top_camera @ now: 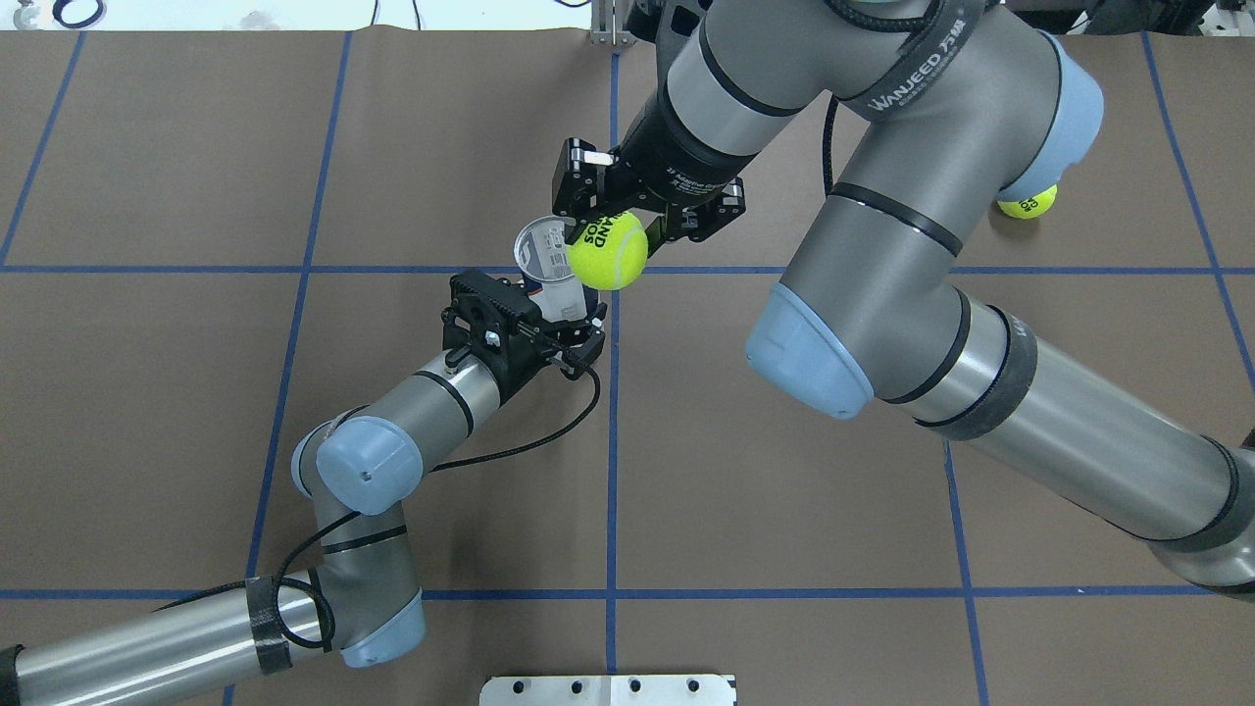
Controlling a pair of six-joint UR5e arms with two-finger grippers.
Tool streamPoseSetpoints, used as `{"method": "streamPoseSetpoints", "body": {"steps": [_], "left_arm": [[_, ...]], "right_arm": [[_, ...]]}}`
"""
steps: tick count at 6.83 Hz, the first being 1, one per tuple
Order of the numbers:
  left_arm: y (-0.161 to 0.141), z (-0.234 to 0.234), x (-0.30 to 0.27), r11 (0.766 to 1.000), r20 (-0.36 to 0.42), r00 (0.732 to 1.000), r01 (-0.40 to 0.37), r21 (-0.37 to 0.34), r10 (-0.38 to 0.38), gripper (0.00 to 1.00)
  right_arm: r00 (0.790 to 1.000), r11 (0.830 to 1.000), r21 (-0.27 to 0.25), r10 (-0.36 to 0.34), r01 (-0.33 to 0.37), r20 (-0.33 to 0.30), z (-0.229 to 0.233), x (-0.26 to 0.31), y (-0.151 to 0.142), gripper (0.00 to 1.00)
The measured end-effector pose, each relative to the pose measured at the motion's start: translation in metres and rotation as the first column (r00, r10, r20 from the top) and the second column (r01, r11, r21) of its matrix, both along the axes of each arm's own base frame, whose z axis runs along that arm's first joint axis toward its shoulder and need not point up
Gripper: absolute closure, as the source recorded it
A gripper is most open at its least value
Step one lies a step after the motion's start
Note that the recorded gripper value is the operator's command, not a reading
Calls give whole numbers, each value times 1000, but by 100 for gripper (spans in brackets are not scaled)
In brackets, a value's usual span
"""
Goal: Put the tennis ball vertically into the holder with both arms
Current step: 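Carry the ball with the right gripper above the can's open top, then open the right gripper to drop the ball into the can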
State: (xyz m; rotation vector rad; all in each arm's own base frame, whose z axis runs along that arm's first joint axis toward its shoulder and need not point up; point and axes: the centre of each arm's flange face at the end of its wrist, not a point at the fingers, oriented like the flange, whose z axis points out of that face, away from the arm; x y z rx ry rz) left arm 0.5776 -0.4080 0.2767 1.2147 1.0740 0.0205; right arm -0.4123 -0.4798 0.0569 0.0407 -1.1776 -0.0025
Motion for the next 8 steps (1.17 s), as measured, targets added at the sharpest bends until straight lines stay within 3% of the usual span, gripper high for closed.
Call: {"method": "streamPoseSetpoints", "body": {"steps": [3,8], "left_arm": [[1,-2,1,1000,-4,1000,-2,1,2,21],[0,-3,0,1000,-6,1000,-2,2,2,21]], "right_arm": [[999,999,-28,31,-32,-38,-24,-35,-33,100],[994,997,-14,70,-72,-83,-19,-49,-52,100]]}}
